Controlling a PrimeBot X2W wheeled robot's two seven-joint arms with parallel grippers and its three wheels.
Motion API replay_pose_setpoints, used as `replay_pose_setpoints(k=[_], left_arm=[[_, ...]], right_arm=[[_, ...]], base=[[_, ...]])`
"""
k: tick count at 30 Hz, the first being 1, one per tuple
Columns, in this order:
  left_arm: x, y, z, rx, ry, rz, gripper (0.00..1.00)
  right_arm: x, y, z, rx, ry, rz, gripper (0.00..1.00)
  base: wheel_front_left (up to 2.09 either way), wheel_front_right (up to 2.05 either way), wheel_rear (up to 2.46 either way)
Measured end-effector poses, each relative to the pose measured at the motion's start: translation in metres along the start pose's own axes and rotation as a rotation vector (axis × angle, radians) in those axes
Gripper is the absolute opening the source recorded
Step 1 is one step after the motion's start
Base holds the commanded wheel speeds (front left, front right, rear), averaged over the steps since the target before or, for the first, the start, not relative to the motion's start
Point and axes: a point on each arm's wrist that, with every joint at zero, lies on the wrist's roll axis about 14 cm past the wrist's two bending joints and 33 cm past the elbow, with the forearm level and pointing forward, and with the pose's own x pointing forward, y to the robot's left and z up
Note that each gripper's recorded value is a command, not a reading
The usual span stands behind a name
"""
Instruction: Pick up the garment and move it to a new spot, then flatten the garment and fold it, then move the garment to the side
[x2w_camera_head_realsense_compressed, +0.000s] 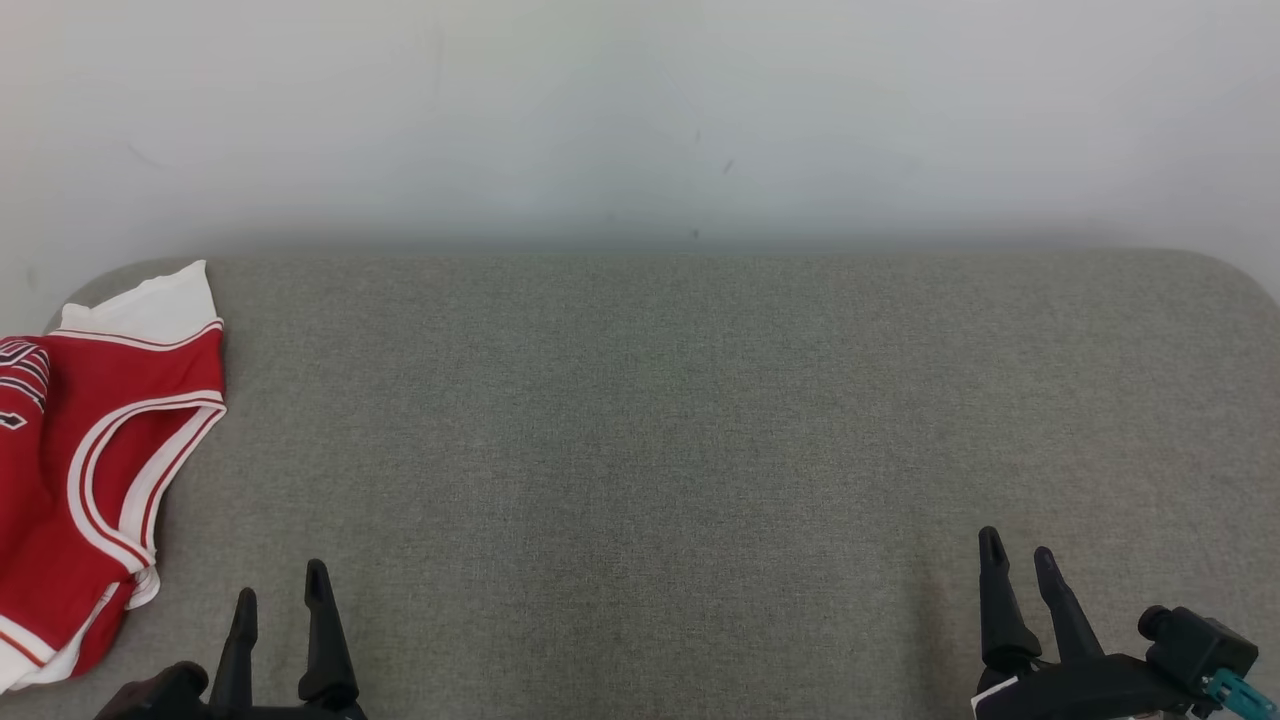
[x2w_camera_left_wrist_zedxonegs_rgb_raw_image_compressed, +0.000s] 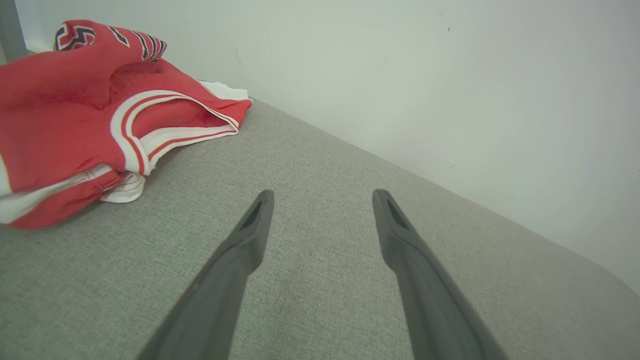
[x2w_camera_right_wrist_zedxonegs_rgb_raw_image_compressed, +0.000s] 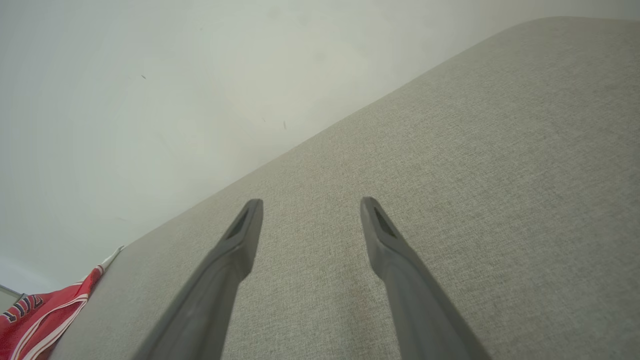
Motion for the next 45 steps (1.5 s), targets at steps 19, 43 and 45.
replay_pose_setpoints(k=[19, 43, 45], left_arm=[[-0.010, 0.000, 0.001, 0.205, -0.028, -0.007, 1.00], [-0.014, -0.007, 0.013, 0.429, -0.094, -0.059, 1.00], [-0.014, -0.007, 0.013, 0.432, -0.096, -0.064, 1.00]], right_arm=[[-0.005, 0.006, -0.003, -0.242, -0.008, 0.040, 1.00], [-0.009, 0.008, 0.002, -0.405, -0.048, 0.070, 1.00], [-0.010, 0.008, 0.003, -0.411, -0.051, 0.069, 1.00]], base=[[0.00, 0.00, 0.00], [0.00, 0.00, 0.00], [0.00, 0.00, 0.00]])
